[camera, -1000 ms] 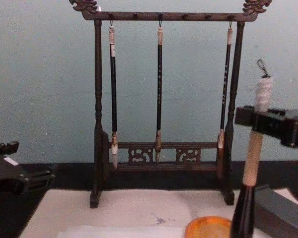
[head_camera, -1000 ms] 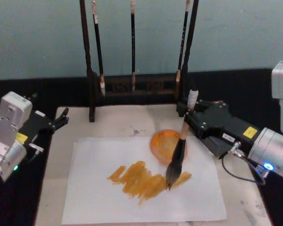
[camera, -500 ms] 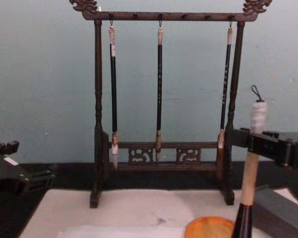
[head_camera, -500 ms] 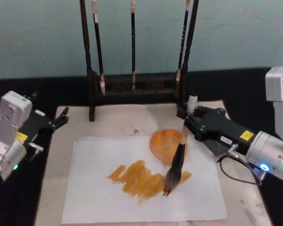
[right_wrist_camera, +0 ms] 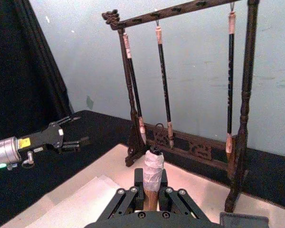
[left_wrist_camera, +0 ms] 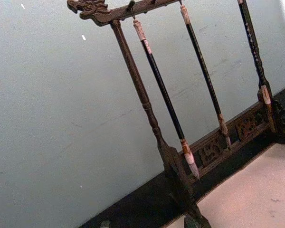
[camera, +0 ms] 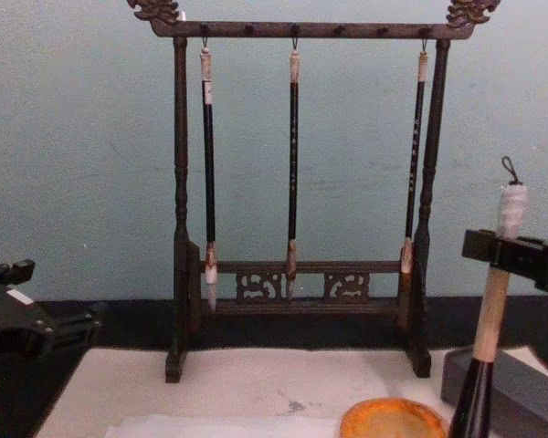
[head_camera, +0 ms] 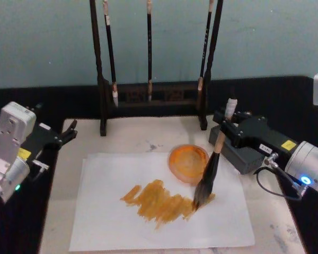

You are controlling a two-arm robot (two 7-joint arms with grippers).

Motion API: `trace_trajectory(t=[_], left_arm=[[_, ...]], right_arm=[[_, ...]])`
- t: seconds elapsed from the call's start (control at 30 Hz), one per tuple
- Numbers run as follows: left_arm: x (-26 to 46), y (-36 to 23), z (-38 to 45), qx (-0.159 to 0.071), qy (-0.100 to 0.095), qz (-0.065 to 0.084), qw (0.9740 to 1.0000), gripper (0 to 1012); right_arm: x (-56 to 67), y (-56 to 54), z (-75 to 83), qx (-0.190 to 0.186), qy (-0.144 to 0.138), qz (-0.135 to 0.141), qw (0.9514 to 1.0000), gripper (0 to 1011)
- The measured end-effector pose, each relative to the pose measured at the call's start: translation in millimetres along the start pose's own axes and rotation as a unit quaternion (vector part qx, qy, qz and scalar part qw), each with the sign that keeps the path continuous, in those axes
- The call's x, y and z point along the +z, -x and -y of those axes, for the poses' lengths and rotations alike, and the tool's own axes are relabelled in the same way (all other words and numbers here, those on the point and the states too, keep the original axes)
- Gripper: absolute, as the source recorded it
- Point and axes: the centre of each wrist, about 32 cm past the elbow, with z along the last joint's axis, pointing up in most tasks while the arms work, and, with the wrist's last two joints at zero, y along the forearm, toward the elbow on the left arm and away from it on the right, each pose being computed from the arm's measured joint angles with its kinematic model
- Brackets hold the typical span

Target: Pick up the brush from the inkstone, write on the paper, then place the brush back to its original position.

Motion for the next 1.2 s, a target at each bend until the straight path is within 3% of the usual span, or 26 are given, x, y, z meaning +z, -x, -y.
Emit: trace_trajectory(t=[0.23,0.87,1.1,1.2], left_arm=[[0.0,0.0,0.0,0.0,0.0,0.0,1.0,1010],[0.0,0.0,0.0,0.0,0.0,0.0,1.0,1010],[0.0,0.0,0.0,0.0,0.0,0.0,1.0,1010],[0.0,0.0,0.0,0.0,0.0,0.0,1.0,1010]], right_arm=[[2.7,-1.4,2.0,0.0,-0.007,-0.005,1.0,163],[10.7,11.9,2.9,0.033,-0.026,-0.006,0.9991,163],[14.1,6.4,-3.6,0.042,-0.048,-0.013,0.9979,163],[14.5,-1.7,-9.5,0.047,-0.068,-0.042,0.9957,163]])
